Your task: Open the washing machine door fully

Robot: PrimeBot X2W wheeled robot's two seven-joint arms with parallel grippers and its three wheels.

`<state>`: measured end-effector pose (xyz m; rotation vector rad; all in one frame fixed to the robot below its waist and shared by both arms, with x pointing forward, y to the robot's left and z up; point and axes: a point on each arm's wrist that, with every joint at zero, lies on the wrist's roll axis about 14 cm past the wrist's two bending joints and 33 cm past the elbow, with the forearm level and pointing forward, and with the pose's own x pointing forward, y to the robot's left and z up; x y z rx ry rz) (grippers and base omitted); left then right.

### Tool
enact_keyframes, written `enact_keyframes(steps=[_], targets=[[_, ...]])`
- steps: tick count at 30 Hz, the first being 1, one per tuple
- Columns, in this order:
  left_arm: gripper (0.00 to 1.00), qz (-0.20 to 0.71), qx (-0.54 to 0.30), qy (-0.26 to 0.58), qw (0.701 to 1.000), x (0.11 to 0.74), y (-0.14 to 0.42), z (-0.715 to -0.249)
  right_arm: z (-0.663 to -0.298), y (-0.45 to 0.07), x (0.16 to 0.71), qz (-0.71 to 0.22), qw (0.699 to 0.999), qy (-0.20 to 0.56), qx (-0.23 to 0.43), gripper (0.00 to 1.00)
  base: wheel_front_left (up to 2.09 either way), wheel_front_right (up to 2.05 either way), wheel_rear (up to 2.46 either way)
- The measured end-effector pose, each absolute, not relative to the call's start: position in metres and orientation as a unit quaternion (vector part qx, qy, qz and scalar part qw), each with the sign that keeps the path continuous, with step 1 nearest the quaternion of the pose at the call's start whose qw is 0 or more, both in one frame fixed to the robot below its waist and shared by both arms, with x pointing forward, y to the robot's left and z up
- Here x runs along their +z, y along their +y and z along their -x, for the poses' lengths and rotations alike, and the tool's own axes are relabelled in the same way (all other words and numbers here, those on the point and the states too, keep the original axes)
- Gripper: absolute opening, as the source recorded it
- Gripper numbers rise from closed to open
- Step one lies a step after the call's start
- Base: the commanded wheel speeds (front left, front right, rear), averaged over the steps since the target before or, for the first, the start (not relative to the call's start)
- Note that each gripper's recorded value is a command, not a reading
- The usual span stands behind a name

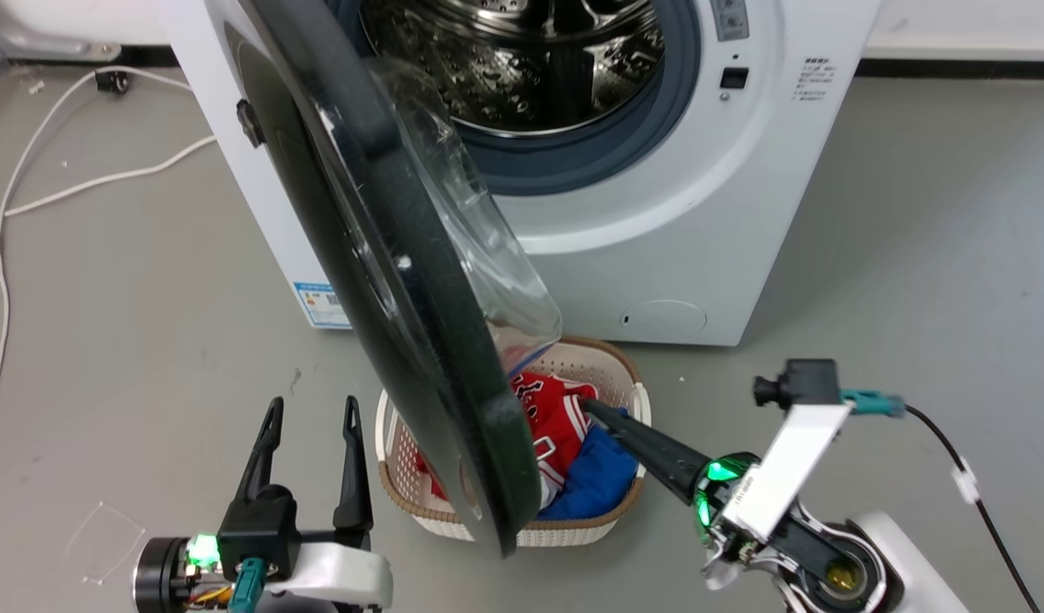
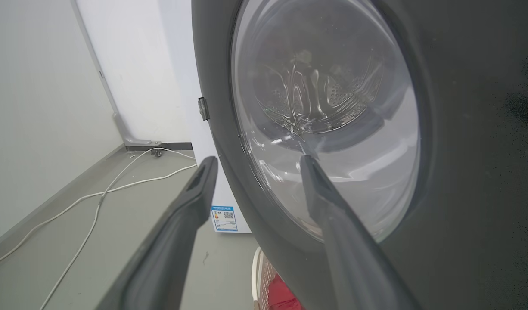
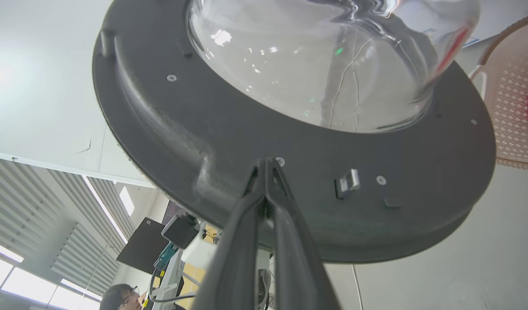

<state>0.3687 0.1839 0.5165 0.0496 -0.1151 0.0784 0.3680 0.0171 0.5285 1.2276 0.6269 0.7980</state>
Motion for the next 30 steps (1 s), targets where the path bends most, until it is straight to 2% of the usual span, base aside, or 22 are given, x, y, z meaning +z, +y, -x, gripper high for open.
enact_keyframes(steps=[13, 17, 20, 23, 26, 30], targets=[[1.0, -0.026, 0.027, -0.073, 0.997, 0.526, 0.178, -0.352, -0.382, -0.087, 0.57, -0.594, 0.777, 0.041, 0.204, 0.0, 0.0, 0.0, 0.0], [1.0, -0.026, 0.027, -0.075, 0.996, 0.527, 0.178, -0.349, -0.378, -0.118, 0.568, -0.597, 0.789, -0.016, 0.144, 0.0, 0.0, 0.0, 0.0], [1.0, -0.026, 0.026, -0.077, 0.996, 0.528, 0.177, -0.346, -0.374, -0.14, 0.566, -0.561, 0.819, -0.057, 0.109, 0.0, 0.0, 0.0, 0.0], [1.0, -0.026, 0.025, -0.076, 0.996, 0.527, 0.177, -0.344, -0.369, -0.151, 0.563, -0.457, 0.88, -0.078, 0.106, 0.0, 0.0, 0.0, 0.0], [1.0, -0.025, 0.023, -0.077, 0.996, 0.528, 0.175, -0.344, -0.367, -0.163, 0.572, -0.361, 0.921, -0.115, 0.094, 0.0, 0.0, 0.0, 0.0], [1.0, -0.025, 0.021, -0.077, 0.996, 0.528, 0.174, -0.345, -0.362, -0.163, 0.585, -0.249, 0.953, -0.154, 0.083, 0.0, 0.0, 0.0, 0.0]])
